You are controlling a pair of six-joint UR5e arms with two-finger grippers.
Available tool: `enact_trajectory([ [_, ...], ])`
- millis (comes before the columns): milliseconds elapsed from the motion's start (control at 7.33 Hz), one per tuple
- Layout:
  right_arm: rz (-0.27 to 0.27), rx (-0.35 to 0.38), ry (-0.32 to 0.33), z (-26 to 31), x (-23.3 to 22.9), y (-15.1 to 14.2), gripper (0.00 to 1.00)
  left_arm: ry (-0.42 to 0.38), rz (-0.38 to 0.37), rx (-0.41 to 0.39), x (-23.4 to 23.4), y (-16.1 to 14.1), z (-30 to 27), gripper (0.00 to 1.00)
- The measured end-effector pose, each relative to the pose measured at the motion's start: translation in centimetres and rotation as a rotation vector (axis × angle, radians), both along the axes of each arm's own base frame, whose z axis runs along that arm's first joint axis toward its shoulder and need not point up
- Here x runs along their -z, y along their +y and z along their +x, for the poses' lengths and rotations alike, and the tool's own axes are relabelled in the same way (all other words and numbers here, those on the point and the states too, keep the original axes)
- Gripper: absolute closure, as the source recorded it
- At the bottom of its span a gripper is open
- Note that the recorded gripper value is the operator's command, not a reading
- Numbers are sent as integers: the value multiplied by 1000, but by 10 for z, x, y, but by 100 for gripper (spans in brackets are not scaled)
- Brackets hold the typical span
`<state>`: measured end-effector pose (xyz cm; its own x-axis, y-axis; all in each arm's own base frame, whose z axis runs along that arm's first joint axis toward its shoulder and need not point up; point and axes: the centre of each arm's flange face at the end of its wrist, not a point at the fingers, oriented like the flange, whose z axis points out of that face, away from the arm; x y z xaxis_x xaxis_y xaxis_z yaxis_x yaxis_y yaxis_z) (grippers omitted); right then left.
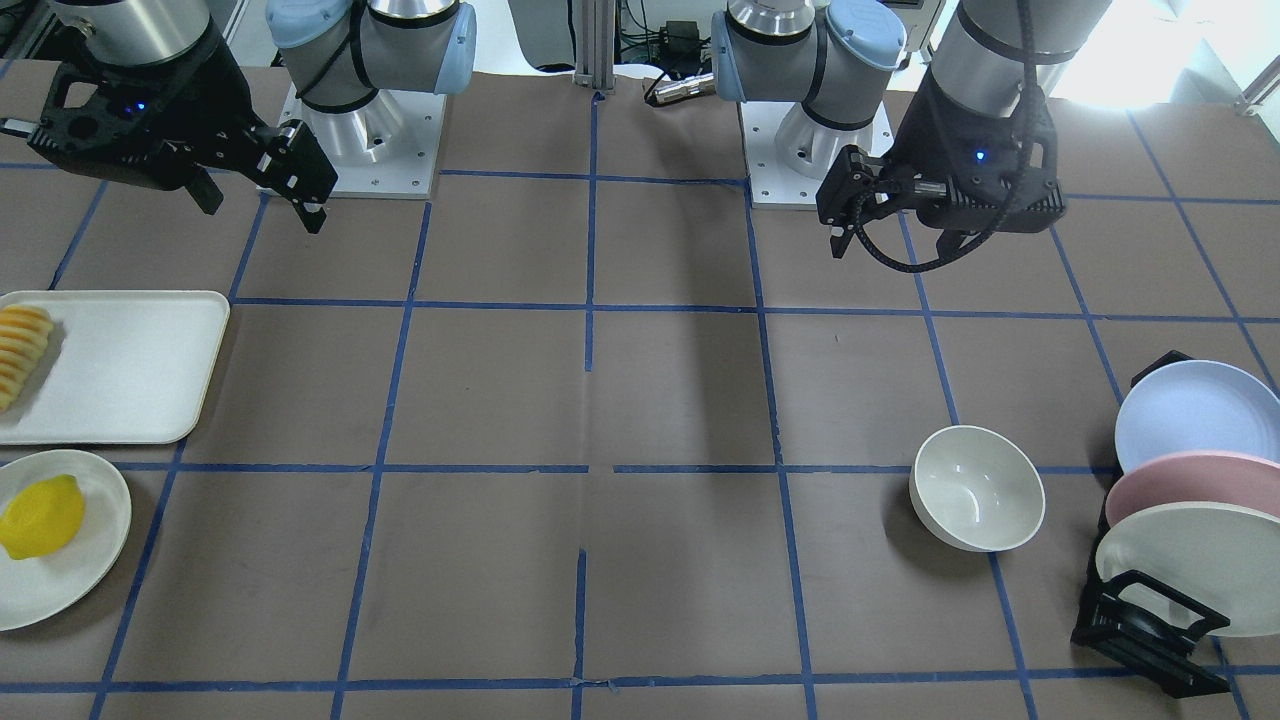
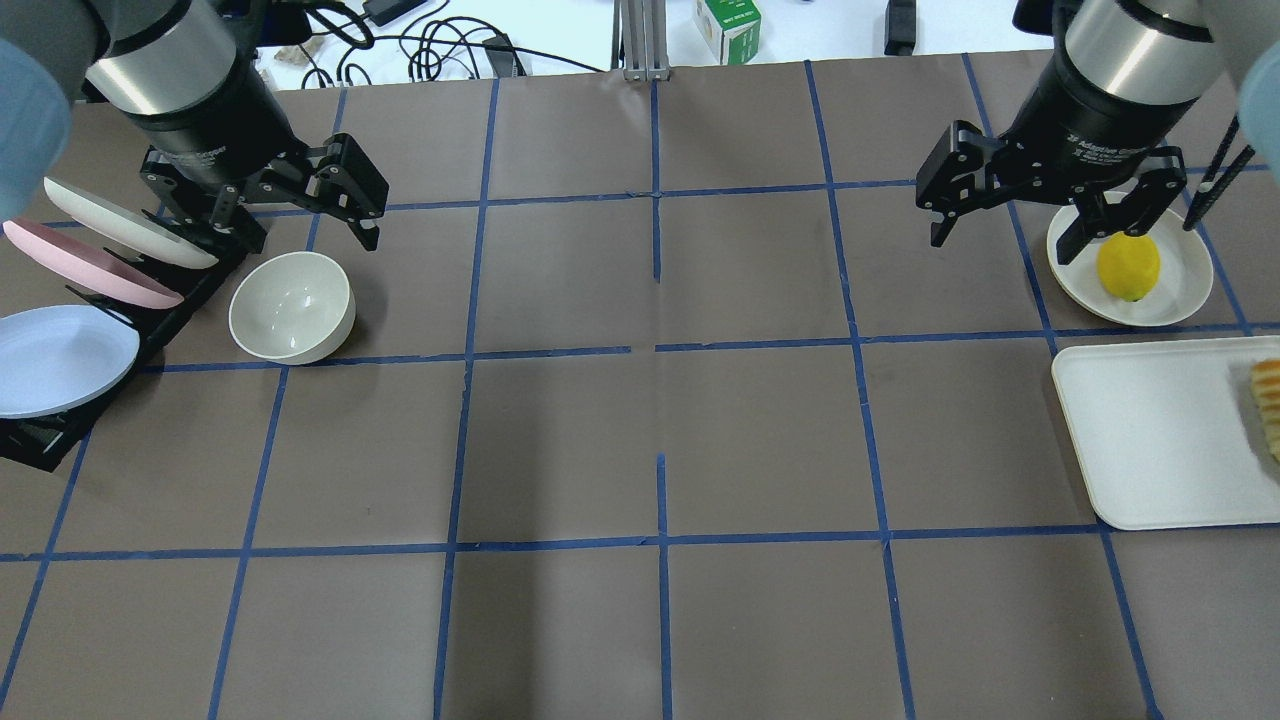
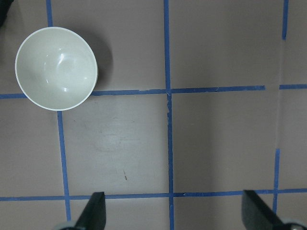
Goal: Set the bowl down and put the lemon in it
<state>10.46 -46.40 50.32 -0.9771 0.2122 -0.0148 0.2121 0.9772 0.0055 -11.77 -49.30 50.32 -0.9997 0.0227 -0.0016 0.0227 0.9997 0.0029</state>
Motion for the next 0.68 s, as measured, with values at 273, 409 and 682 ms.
enact_trajectory([
  [273, 2, 0, 2, 0, 1, 0, 0, -2, 4, 2, 1, 0, -1, 0],
  [409, 2, 1, 2, -1, 0, 0, 0, -5, 5, 2, 1, 0, 1, 0],
  [682, 10, -7, 12, -3, 4, 0, 0, -2, 34, 18, 15, -11, 20, 0],
])
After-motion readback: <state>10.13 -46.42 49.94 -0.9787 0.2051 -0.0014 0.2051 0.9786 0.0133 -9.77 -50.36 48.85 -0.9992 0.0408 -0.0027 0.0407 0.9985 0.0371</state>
